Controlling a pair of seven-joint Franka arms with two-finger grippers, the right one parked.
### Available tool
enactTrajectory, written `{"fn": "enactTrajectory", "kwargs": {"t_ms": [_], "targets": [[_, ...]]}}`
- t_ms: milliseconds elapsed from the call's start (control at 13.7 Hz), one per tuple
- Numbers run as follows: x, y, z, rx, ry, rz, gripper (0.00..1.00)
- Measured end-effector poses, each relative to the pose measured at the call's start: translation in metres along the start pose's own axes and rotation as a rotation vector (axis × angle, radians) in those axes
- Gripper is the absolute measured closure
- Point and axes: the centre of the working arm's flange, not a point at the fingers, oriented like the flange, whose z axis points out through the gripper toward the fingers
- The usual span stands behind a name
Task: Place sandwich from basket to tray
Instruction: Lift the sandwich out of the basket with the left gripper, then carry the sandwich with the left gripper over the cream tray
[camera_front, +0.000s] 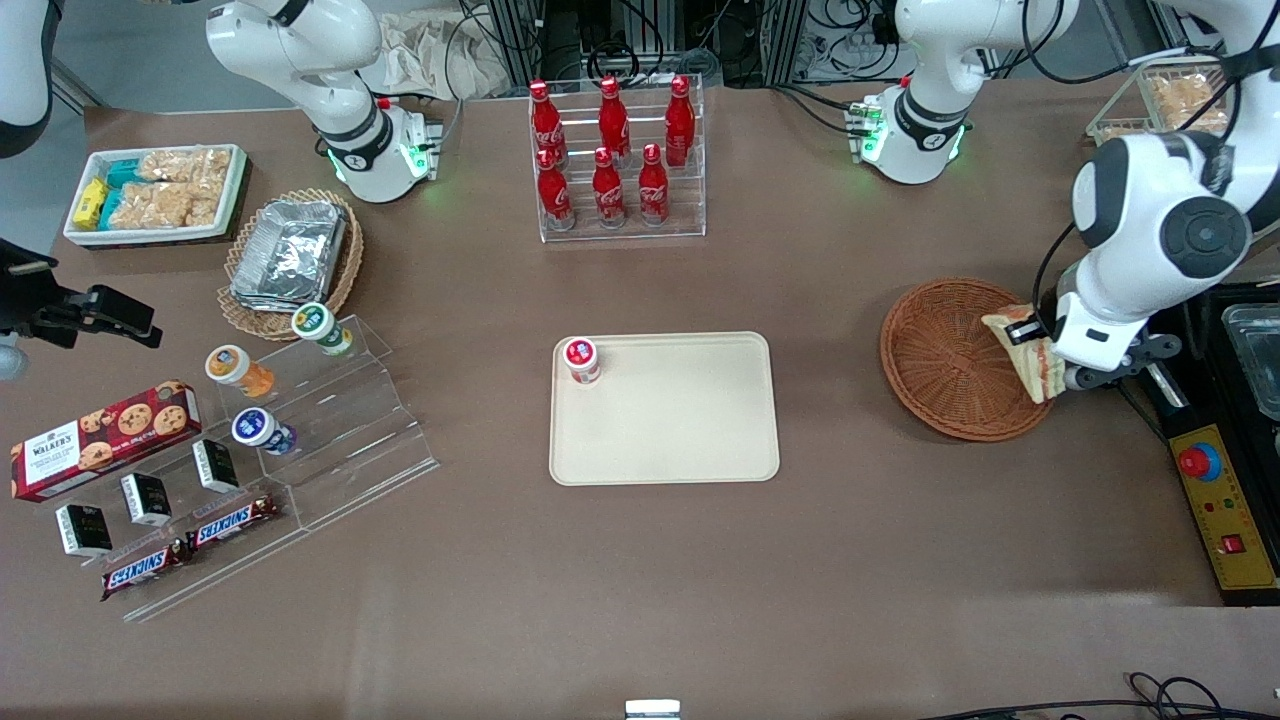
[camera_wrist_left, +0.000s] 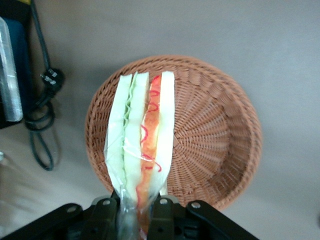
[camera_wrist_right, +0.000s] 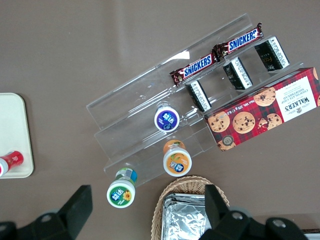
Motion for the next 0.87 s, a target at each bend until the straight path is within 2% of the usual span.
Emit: {"fn": "enactTrajectory", "kwargs": {"t_ms": [146,364,656,874], "targets": [[-0.001,0.009,-0.041,0.011,-0.003,0.054,0.79],[-0.006,0.025,-0.087,0.010,0.025,0.133,0.79],[-0.035,0.075,-0.110,0.031,0.028,0.259,0.79],[-0.060,0.114,-0.122,0.028,0.042,0.339,0.79]]}}
